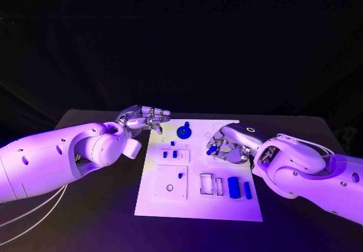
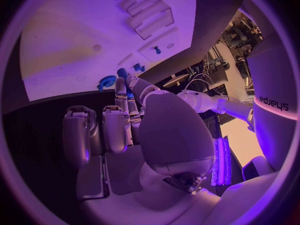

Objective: Assemble the parts on the task board

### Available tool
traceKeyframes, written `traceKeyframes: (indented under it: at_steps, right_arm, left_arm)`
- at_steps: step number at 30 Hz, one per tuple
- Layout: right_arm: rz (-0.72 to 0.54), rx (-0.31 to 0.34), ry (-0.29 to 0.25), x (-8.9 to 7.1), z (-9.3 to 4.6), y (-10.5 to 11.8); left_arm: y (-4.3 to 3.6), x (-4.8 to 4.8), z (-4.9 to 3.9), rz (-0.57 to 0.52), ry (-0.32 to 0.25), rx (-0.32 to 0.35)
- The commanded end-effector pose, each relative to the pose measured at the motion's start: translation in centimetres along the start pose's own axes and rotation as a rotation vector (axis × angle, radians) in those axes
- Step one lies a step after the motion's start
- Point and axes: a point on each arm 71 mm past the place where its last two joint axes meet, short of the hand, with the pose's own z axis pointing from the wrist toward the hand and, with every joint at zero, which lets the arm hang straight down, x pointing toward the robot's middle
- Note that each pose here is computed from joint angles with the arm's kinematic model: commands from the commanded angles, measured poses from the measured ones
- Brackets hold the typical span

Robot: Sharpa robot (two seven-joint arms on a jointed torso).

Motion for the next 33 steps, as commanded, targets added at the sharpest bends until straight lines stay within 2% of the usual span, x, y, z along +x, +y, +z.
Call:
traceKeyframes:
  at_steps: [1, 7, 13, 21, 33]
  right_arm:
    - [0.07, -0.06, 0.015, 0.9, 0.3, 2.2]
    - [0.108, -0.182, 0.058, 3.8, 1.2, 6.5]
    - [0.127, -0.253, 0.098, 6.4, 2.0, 9.3]
    - [0.112, -0.249, 0.145, 8.5, 2.6, 9.4]
    - [0.047, -0.217, 0.172, 9.6, 3.1, 9.0]
  left_arm:
    - [-0.03, 0.38, 0.11, -0.009, 0.026, 0.002]
    - [0.07, 0.71, 0.35, -0.01, 0.032, 0.003]
    - [0.15, 1.11, 0.53, -0.012, 0.041, 0.003]
    - [0.19, 1.24, 0.58, -0.012, 0.044, 0.002]
    - [0.21, 1.15, 0.52, -0.012, 0.045, -0.001]
